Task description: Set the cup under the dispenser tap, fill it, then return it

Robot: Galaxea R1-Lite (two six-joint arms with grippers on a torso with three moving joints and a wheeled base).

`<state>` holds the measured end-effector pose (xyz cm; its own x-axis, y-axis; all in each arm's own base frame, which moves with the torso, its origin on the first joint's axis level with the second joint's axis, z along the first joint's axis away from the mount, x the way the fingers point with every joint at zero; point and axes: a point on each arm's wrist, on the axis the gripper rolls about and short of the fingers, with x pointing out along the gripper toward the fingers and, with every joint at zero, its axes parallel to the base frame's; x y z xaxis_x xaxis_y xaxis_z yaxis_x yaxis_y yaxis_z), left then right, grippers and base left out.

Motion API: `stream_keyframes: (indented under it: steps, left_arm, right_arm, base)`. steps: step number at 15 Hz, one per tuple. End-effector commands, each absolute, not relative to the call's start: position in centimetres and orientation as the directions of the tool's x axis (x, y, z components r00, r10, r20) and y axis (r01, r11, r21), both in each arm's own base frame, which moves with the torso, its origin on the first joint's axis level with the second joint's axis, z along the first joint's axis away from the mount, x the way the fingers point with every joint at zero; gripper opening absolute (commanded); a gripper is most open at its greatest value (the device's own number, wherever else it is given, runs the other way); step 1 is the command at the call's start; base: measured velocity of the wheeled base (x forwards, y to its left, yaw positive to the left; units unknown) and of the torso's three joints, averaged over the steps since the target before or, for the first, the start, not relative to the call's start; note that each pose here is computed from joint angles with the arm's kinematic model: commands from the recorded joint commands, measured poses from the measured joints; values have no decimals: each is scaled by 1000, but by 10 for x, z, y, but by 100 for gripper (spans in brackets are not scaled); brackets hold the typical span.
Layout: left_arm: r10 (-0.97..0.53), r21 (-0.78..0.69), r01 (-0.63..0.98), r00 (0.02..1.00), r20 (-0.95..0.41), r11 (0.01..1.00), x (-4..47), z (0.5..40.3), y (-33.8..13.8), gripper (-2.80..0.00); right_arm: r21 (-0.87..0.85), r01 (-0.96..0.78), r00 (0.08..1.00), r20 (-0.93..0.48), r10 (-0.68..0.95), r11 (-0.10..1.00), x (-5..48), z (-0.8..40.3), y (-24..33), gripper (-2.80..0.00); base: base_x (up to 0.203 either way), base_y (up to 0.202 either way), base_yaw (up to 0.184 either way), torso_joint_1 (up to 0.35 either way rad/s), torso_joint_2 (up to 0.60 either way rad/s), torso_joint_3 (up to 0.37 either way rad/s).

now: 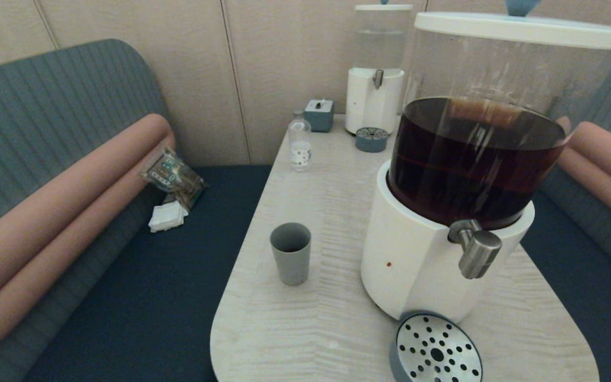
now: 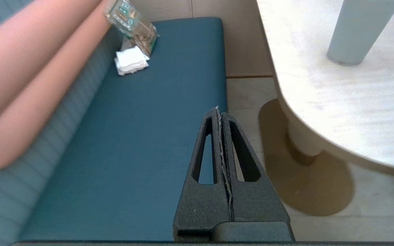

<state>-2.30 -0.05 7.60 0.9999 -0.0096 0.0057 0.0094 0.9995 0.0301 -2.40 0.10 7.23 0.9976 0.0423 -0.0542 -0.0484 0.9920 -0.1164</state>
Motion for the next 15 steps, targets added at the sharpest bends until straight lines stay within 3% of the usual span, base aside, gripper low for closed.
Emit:
stream_keyframes:
  steps: [1,15]
  left_arm:
    - [-8,20,8,1000,3,1000,-23,76,-1,-280]
    - [-7,2,7,1000,5,1000,-23,76,-1,-280]
  right_arm:
    - [-117,-48,998,-49,43,992,-24,72,1,-280]
    - [-117,-49,998,-51,43,992,-24,72,1,-280]
  base:
    - [0,0,0,0,0,0]
    - [0,0,0,0,0,0]
